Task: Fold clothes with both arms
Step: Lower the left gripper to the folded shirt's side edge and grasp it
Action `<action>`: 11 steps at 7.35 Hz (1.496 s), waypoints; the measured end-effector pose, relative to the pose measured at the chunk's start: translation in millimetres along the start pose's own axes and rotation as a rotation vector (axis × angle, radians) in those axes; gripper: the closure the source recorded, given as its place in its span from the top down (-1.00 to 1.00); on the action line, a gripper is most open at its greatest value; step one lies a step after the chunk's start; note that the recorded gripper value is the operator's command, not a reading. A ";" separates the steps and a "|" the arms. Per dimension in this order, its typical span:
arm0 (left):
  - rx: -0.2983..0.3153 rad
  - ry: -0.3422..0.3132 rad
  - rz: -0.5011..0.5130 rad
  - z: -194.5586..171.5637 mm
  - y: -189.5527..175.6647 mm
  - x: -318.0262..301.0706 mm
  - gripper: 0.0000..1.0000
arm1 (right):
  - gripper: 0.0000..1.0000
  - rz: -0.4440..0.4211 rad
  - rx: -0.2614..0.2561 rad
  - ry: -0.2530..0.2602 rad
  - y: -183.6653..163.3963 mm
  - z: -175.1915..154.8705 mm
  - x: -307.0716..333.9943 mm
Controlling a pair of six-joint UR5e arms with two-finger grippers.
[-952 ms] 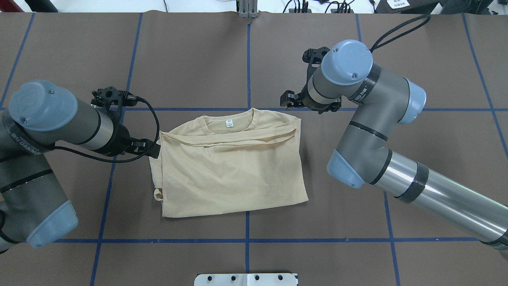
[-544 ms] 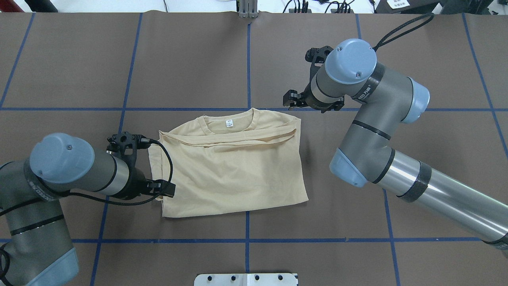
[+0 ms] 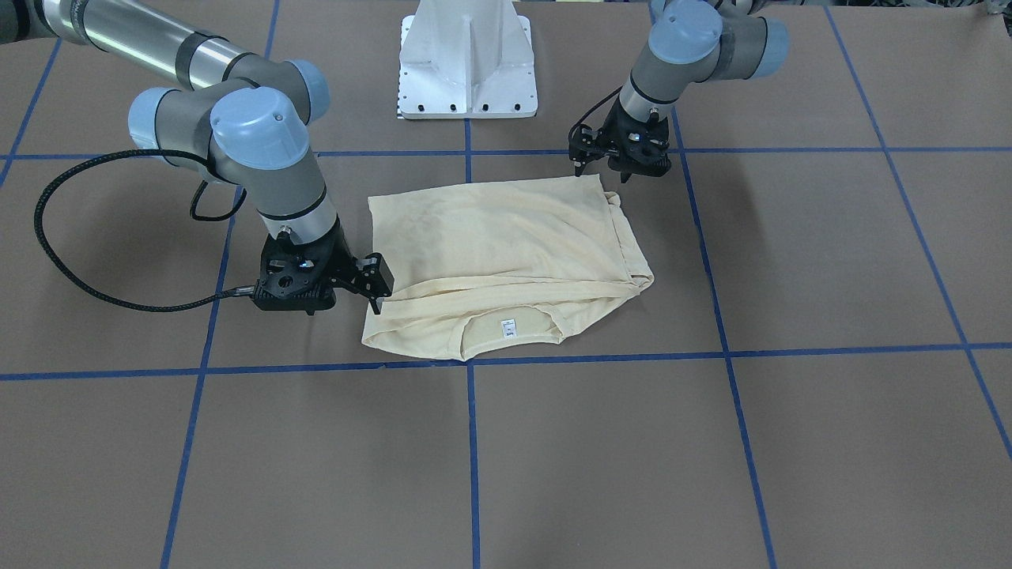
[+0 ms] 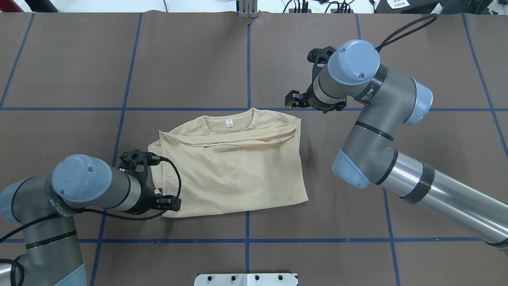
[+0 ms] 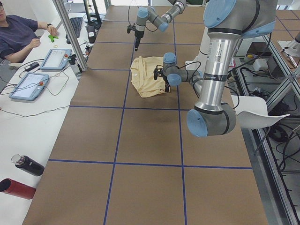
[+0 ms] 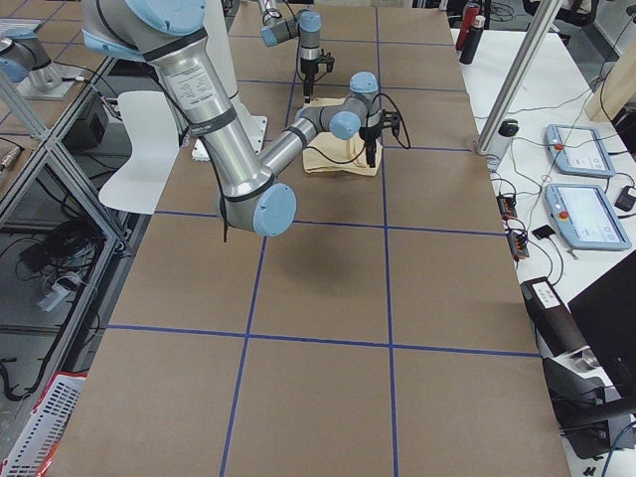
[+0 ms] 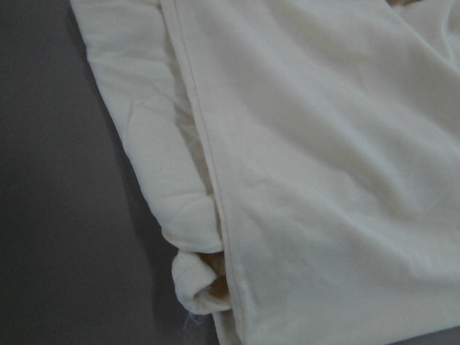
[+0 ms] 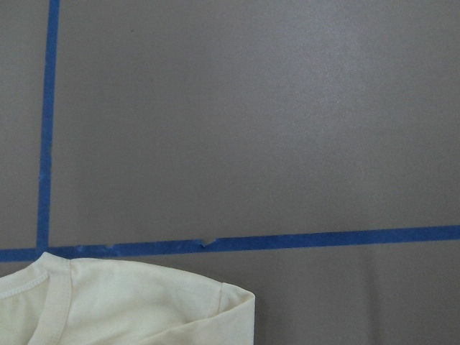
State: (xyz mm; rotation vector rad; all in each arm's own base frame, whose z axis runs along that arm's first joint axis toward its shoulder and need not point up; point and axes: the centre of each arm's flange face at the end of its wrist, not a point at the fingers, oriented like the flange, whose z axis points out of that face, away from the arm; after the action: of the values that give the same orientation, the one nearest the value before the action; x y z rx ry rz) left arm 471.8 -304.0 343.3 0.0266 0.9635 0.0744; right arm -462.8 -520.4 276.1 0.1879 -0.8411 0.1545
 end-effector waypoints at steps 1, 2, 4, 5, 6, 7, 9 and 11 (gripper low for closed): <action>-0.004 0.002 0.003 5.2 0.7 2.1 0.24 | 0.99 0.000 0.001 0.001 0.0 0.2 0.5; -0.006 0.005 0.006 11.2 0.0 2.5 0.15 | 0.99 0.000 0.001 0.001 0.1 0.3 0.8; -0.005 0.018 0.011 19.6 -0.8 1.5 -0.66 | 0.99 0.000 0.001 0.002 0.1 0.5 1.1; -0.005 0.024 0.011 19.7 -0.6 2.4 -1.00 | 0.99 0.000 0.001 0.002 0.2 0.5 1.1; -0.005 0.028 0.006 18.8 -0.2 3.2 -1.00 | 0.99 0.000 0.000 0.002 0.2 0.5 1.1; -0.002 0.030 -0.004 17.3 0.1 3.2 -1.00 | 0.99 0.000 0.000 0.002 0.3 0.5 1.1; 0.004 0.033 -0.012 7.7 1.8 -0.4 -1.00 | 0.99 0.000 -0.001 0.003 0.9 1.3 1.8; 0.019 0.007 -0.019 -2.9 -2.2 -22.7 -1.00 | 0.99 -0.001 -0.002 0.006 1.7 2.8 2.8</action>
State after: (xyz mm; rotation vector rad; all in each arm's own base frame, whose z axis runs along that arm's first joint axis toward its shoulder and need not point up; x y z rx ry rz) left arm 456.6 -308.0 360.1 0.0348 0.9709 0.0475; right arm -463.3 -519.3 280.2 0.1858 -0.8355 0.1532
